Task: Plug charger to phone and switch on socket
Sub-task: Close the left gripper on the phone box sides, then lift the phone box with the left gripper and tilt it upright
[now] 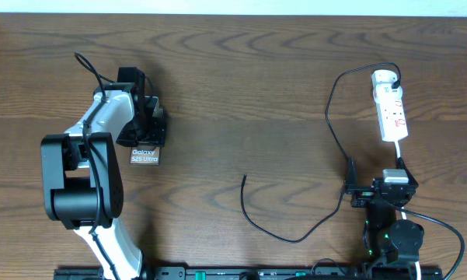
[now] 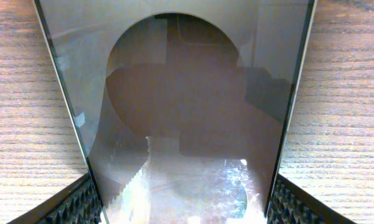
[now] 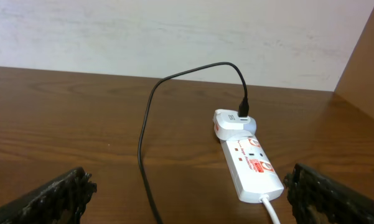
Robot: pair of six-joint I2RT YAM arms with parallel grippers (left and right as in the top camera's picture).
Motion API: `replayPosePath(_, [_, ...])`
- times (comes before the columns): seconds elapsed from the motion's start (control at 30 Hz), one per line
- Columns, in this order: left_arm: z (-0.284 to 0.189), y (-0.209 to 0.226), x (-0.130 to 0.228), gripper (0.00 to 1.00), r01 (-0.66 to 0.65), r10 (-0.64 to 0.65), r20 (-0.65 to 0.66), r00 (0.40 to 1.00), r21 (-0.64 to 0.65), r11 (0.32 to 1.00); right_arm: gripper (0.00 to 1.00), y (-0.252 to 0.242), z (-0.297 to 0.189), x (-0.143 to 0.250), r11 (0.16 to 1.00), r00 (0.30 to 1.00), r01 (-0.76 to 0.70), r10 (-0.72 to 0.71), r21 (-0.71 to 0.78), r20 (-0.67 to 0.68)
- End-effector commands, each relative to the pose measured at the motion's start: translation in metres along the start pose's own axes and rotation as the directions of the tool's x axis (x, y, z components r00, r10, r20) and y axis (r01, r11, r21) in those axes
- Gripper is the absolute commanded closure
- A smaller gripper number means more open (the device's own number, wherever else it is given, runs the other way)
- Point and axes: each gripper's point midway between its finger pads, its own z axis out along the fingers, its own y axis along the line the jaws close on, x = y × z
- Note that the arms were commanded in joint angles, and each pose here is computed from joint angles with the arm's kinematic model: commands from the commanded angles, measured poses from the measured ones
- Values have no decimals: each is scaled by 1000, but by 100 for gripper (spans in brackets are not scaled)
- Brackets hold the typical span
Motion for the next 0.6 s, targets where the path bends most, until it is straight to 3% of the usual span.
replayPosePath(0.0, [17, -1, 9, 92, -9, 9, -52, 999, 8, 1000, 1, 1, 0, 0, 1000, 1000, 10, -10, -4, -1])
replayPosePath(0.33, [2, 0, -6, 93, -9, 9, -2, 1000, 3, 1000, 1, 1, 0, 0, 1000, 1000, 10, -10, -4, -1])
replayPosePath(0.57, [-51, -2, -21, 93, 4, -5, 136, 991, 9, 1000, 1, 1, 0, 0, 1000, 1000, 10, -10, -4, -1])
